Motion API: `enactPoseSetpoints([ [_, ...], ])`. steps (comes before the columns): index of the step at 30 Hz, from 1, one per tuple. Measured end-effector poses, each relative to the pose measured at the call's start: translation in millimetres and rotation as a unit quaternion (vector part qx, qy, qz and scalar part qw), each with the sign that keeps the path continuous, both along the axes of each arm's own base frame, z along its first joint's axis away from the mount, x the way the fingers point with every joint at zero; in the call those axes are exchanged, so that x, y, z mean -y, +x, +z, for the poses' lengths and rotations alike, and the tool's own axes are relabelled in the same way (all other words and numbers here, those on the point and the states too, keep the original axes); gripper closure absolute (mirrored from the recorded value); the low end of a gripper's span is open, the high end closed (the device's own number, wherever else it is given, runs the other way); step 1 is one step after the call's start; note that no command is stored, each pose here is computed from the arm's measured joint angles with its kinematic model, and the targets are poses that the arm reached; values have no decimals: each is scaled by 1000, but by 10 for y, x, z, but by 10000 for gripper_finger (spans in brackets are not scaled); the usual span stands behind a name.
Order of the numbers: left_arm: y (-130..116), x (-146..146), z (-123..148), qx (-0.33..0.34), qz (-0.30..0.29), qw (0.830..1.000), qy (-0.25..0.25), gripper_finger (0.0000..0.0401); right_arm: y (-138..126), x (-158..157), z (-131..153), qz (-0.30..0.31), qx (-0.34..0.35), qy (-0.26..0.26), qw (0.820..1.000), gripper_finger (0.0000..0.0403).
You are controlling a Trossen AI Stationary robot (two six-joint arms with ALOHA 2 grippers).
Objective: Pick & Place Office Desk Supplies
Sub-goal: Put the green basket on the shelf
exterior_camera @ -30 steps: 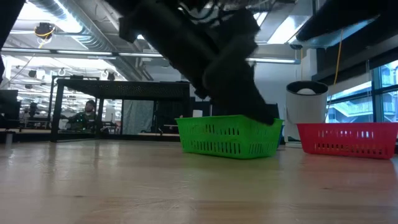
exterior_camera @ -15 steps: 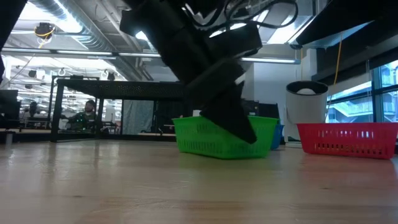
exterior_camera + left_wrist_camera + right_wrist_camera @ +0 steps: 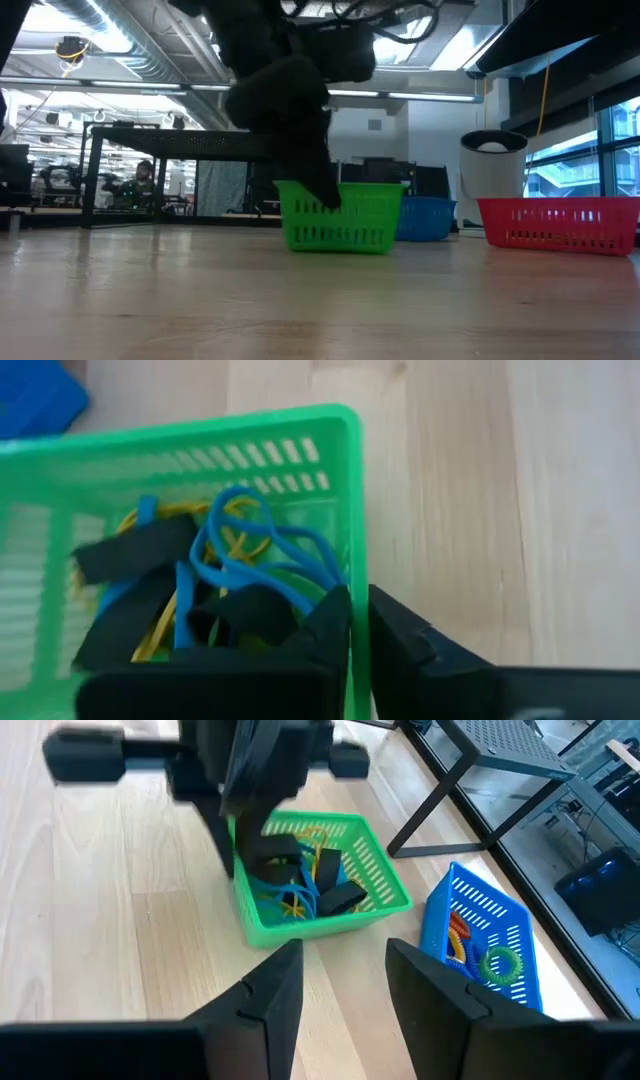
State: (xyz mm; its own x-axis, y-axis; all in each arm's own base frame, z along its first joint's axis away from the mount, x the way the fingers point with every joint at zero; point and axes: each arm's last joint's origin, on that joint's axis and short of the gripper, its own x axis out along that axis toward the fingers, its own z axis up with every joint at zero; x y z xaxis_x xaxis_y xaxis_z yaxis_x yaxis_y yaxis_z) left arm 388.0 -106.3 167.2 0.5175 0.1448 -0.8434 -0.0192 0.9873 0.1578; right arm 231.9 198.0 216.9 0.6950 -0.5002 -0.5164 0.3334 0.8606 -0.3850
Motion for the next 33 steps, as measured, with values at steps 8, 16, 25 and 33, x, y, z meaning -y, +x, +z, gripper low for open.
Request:
enactPoseSetpoints([
  [8, -92, 112, 27, -23, -31, 999, 13, 391, 0, -1, -1, 3, -4, -2, 1000, 256],
  [16, -111, 148, 25, -26, -39, 999, 24, 394, 0, -1, -1, 3, -4, -1, 1000, 256],
  [25, -272, 193, 196, -45, -42, 997, 46, 395, 7, -25, -15, 5, -18, 46, 999, 256],
  [33, -509, 157, 690, -12, -48, 998, 42, 396, 53, -78, 2, 26, -10, 65, 997, 257],
])
